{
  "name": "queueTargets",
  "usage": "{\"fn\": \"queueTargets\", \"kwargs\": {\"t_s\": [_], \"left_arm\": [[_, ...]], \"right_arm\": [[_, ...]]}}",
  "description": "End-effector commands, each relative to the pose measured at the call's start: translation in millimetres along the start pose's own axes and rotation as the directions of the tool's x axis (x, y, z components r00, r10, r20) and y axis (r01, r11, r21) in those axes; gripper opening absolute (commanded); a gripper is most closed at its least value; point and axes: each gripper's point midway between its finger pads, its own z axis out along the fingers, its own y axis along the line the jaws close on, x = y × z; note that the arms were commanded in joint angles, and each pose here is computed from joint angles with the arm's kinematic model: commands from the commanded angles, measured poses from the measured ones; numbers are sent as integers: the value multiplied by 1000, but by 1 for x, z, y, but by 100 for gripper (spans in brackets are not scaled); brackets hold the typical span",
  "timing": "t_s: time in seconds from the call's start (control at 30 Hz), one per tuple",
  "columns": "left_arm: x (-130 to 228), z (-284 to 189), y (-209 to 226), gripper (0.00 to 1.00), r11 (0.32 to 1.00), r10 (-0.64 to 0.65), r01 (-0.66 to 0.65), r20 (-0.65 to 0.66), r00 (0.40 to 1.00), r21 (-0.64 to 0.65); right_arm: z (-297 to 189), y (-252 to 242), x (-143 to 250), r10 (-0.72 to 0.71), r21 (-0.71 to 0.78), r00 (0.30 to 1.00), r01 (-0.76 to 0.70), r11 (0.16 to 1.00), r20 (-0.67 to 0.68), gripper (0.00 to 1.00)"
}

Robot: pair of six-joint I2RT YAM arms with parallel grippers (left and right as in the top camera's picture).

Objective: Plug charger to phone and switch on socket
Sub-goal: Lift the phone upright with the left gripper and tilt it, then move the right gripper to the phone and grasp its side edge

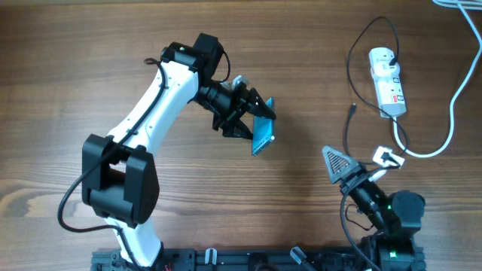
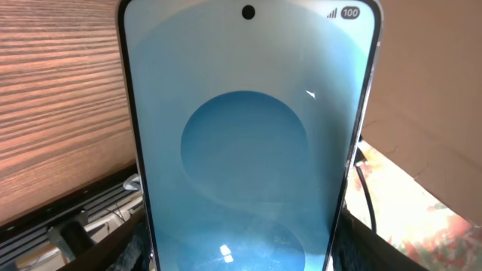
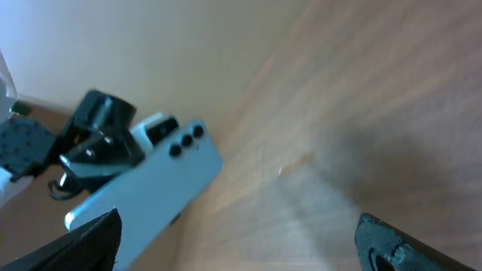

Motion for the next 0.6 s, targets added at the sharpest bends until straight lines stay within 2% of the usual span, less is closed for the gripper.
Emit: {"fn": "queueTargets", "kwargs": {"t_s": [0.0, 0.13, 0.2, 0.3, 0.47, 0.57], "left_arm": [[7, -9, -21, 45, 997, 48, -48, 3, 999, 67], [2, -10, -24, 45, 994, 78, -79, 20, 997, 75], [-2, -10, -27, 45, 991, 102, -105, 34, 994, 81], [-7, -10, -31, 45, 985, 140, -144, 57, 989, 91], [-16, -17, -29, 45, 985, 141, -148, 92, 986, 83], [-21, -20, -28, 45, 984, 149, -158, 111, 983, 79]], "right_arm": [[3, -7, 15, 74, 17, 993, -73, 997, -87, 100], [6, -23, 15, 147, 85, 986, -140, 986, -77, 100], [6, -19, 18, -35, 48, 993, 41, 998, -113, 99], [6, -13, 16, -151, 24, 981, 155, 988, -119, 99], [3, 14, 3, -304, 8, 945, 307, 952, -119, 99], [-3, 29, 3, -330, 9, 930, 335, 942, -161, 99]]}}
